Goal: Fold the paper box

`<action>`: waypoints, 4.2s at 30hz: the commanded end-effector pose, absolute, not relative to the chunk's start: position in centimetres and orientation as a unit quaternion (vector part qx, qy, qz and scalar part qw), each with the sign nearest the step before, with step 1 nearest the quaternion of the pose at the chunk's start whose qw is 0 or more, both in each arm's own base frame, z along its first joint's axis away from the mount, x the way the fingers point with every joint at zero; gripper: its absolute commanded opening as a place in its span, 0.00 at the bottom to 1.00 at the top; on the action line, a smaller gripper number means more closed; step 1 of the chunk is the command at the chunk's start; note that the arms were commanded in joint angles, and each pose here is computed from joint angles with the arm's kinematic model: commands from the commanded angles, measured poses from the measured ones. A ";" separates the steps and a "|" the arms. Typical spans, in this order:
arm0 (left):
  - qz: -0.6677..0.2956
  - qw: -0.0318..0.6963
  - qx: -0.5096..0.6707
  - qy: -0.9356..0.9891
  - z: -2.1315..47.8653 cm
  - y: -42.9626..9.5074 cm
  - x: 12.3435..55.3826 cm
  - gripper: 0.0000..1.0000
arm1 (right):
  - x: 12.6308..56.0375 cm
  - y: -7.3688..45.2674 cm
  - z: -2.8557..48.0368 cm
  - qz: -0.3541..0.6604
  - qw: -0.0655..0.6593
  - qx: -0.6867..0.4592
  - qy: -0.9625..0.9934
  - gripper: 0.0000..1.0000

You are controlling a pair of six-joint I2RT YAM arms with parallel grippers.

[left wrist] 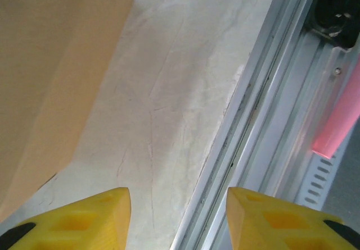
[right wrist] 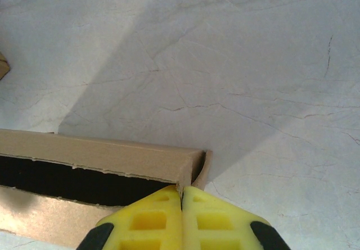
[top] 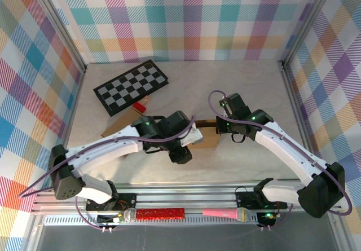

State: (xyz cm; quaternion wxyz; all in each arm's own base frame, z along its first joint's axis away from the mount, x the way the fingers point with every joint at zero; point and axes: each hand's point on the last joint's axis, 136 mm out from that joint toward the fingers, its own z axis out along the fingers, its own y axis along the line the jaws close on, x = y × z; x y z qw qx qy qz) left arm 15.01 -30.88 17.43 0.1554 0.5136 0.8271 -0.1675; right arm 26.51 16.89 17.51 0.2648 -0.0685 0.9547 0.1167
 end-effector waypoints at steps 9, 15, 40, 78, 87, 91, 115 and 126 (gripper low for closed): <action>-0.086 0.228 0.380 0.892 13.8 -33.7 21.7 0.48 | 24.8 16.9 16.6 0.120 0.232 -0.073 0.963 0.00; -0.097 0.256 0.334 0.902 13.6 -35.2 23.3 0.48 | 24.6 17.3 16.6 0.131 0.228 -0.069 0.962 0.00; -0.307 0.229 -0.080 0.920 25.3 -26.9 26.4 0.86 | 25.6 17.4 17.0 0.119 0.224 -0.017 0.967 0.00; -0.077 0.215 0.708 0.668 17.8 -27.3 27.0 1.00 | 25.7 17.7 16.7 0.116 0.219 -0.023 0.969 0.00; -0.096 0.193 0.710 0.670 15.8 -27.4 26.5 1.00 | 25.8 17.8 16.5 0.115 0.217 -0.023 0.969 0.00; -0.078 0.201 0.700 0.681 14.6 -27.7 27.4 0.99 | 25.9 17.9 16.4 0.117 0.216 -0.024 0.969 0.00; -0.111 0.191 0.654 0.724 15.3 -29.3 27.9 0.51 | 26.0 19.1 17.5 0.145 0.208 -0.019 0.967 0.00; -0.108 0.193 0.644 0.733 15.2 -29.3 27.7 0.48 | 25.9 18.9 16.0 0.142 0.209 -0.018 0.967 0.00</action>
